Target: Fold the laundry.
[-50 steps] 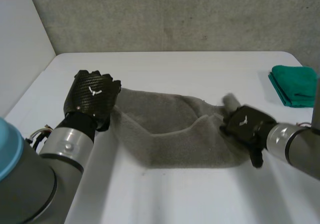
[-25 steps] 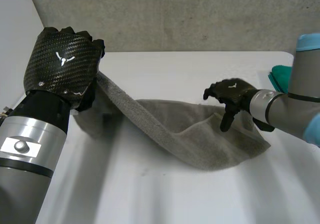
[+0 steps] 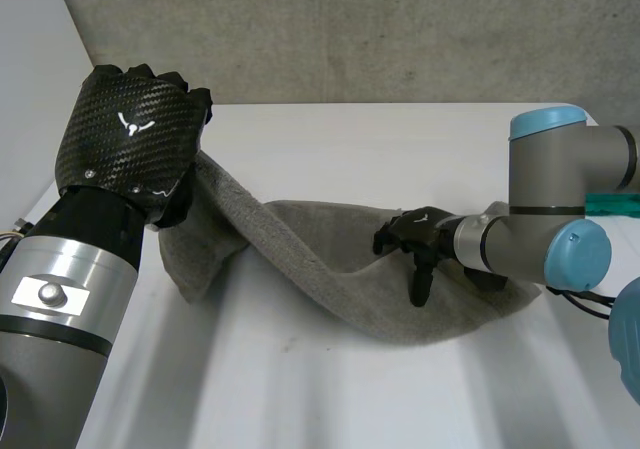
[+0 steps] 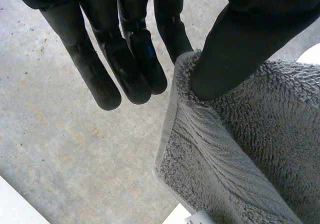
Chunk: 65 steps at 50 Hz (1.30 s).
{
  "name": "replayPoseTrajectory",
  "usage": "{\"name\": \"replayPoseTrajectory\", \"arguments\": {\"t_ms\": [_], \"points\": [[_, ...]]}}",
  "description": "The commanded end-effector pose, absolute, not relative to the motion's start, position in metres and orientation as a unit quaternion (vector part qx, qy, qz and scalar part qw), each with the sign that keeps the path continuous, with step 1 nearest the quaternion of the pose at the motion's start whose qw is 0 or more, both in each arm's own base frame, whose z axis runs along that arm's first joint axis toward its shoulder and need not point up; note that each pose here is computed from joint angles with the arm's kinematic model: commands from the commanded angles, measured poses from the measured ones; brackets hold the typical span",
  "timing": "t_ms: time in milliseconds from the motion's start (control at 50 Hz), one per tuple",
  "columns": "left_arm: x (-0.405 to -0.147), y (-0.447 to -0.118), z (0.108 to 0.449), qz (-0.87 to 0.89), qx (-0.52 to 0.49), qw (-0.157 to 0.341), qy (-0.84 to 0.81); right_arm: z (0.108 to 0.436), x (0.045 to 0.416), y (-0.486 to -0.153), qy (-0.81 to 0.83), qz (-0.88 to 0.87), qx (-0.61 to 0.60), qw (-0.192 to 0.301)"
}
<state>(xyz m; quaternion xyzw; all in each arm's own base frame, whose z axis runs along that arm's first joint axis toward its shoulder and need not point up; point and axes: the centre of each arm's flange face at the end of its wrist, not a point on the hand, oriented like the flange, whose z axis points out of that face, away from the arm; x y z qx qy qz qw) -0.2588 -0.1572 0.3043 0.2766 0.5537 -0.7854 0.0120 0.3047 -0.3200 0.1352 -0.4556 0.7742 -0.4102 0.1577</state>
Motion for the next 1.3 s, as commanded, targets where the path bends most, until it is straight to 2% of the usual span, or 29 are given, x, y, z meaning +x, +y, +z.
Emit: {"name": "replayPoseTrajectory", "arguments": {"t_ms": [20,480,580,660,720,820,920,980,1100,1200,1260,1300], "points": [[-0.258,-0.157,0.306,-0.787,0.274,0.012,0.552,0.133,0.308,-0.316,0.773,-0.407,-0.46,0.156],[-0.257,-0.159,0.308,-0.789,0.273,0.016,0.551,0.158,0.302,-0.321,0.759,-0.447,-0.453,0.138],[-0.254,-0.165,0.308,-0.788,0.265,0.026,0.554,0.2,0.298,-0.32,0.737,-0.496,-0.445,0.115],[-0.246,-0.176,0.311,-0.791,0.251,0.043,0.557,0.254,0.28,-0.311,0.708,-0.546,-0.439,0.084],[-0.243,-0.178,0.314,-0.794,0.244,0.046,0.555,0.273,0.267,-0.305,0.698,-0.561,-0.442,0.061],[-0.245,-0.175,0.312,-0.79,0.248,0.043,0.558,0.308,0.248,-0.267,0.67,-0.574,-0.469,0.021],[-0.248,-0.17,0.301,-0.775,0.266,0.037,0.572,0.307,0.238,-0.231,0.672,-0.536,-0.511,0.008],[-0.251,-0.17,0.286,-0.752,0.285,0.037,0.593,0.293,0.233,-0.216,0.68,-0.494,-0.541,0.007],[-0.264,-0.182,0.241,-0.688,0.332,0.041,0.644,0.27,0.231,-0.211,0.677,-0.449,-0.583,-0.003],[-0.282,-0.213,0.211,-0.656,0.351,0.051,0.666,0.237,0.239,-0.244,0.695,-0.417,-0.585,-0.013],[-0.293,-0.23,0.211,-0.662,0.347,0.053,0.662,0.238,0.245,-0.271,0.693,-0.45,-0.562,-0.034],[-0.304,-0.25,0.222,-0.682,0.336,0.056,0.647,0.25,0.252,-0.299,0.684,-0.51,-0.519,-0.049]]}}
